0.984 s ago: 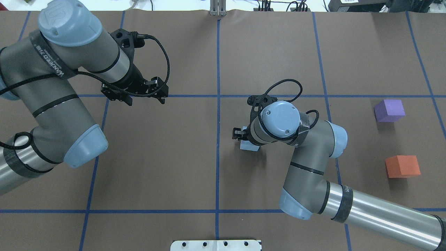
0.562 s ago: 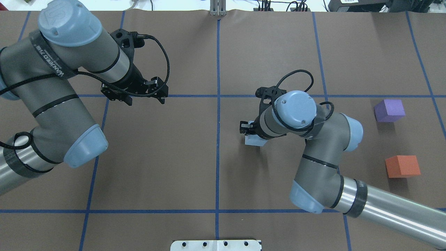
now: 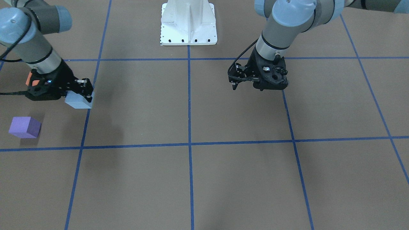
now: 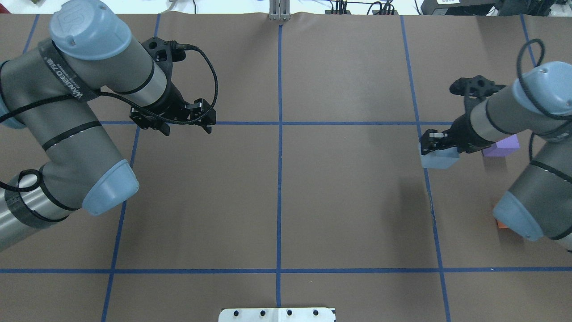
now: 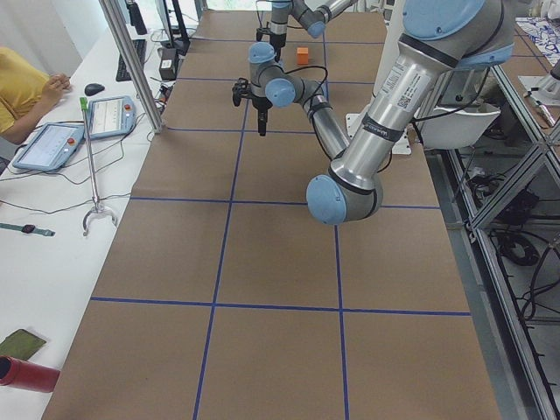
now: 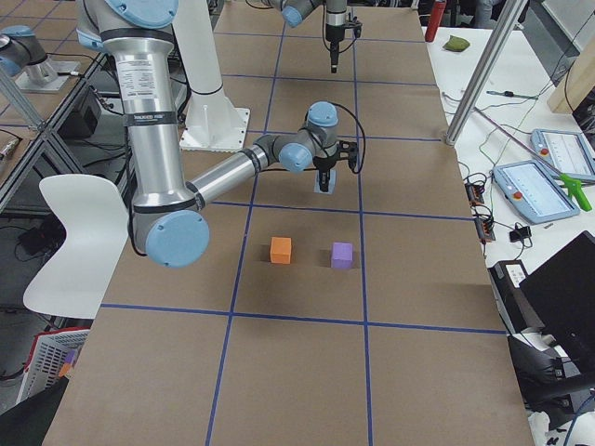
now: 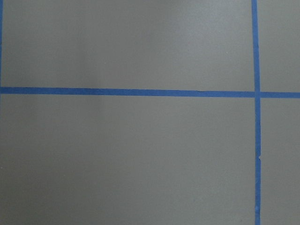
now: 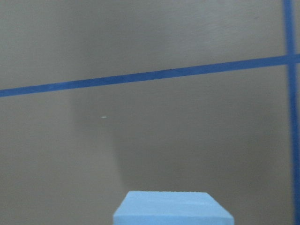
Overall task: Place blue block between orange and purple blocks
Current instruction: 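Carry the light blue cube with the right gripper toward the purple cube, then lower the light blue cube between the purple and orange cubes with the right gripper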
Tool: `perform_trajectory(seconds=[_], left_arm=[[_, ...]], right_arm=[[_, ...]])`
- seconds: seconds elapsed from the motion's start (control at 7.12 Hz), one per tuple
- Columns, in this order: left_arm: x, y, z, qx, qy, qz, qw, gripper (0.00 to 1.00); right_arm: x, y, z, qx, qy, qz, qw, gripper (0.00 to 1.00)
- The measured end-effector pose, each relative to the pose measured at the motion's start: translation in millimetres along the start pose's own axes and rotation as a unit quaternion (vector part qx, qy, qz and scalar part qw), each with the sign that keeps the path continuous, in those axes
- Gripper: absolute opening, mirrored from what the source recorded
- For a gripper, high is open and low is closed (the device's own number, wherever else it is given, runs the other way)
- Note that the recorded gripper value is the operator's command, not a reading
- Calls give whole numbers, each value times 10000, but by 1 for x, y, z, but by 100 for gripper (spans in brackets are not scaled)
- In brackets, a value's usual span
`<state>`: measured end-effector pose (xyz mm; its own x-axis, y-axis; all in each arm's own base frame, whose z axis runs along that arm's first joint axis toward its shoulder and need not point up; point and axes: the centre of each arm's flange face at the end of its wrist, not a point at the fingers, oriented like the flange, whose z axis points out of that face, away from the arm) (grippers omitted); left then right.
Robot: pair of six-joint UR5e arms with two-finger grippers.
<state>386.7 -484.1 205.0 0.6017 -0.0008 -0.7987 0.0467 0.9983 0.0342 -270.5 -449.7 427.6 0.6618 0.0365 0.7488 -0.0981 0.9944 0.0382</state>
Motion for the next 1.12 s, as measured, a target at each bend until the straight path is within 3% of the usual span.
perform_trajectory(seconds=[0.42, 0.7, 1.12], left_arm=[[2, 2, 1, -14, 6, -30, 10000, 100], [2, 3, 0, -14, 14, -32, 10000, 100], [3, 4, -1, -12, 28, -20, 10000, 100]], right_arm=[[151, 22, 11, -156, 231, -211, 9994, 0], [191, 28, 39, -145, 188, -226, 9995, 0], [205, 27, 55, -176, 213, -207, 9994, 0]])
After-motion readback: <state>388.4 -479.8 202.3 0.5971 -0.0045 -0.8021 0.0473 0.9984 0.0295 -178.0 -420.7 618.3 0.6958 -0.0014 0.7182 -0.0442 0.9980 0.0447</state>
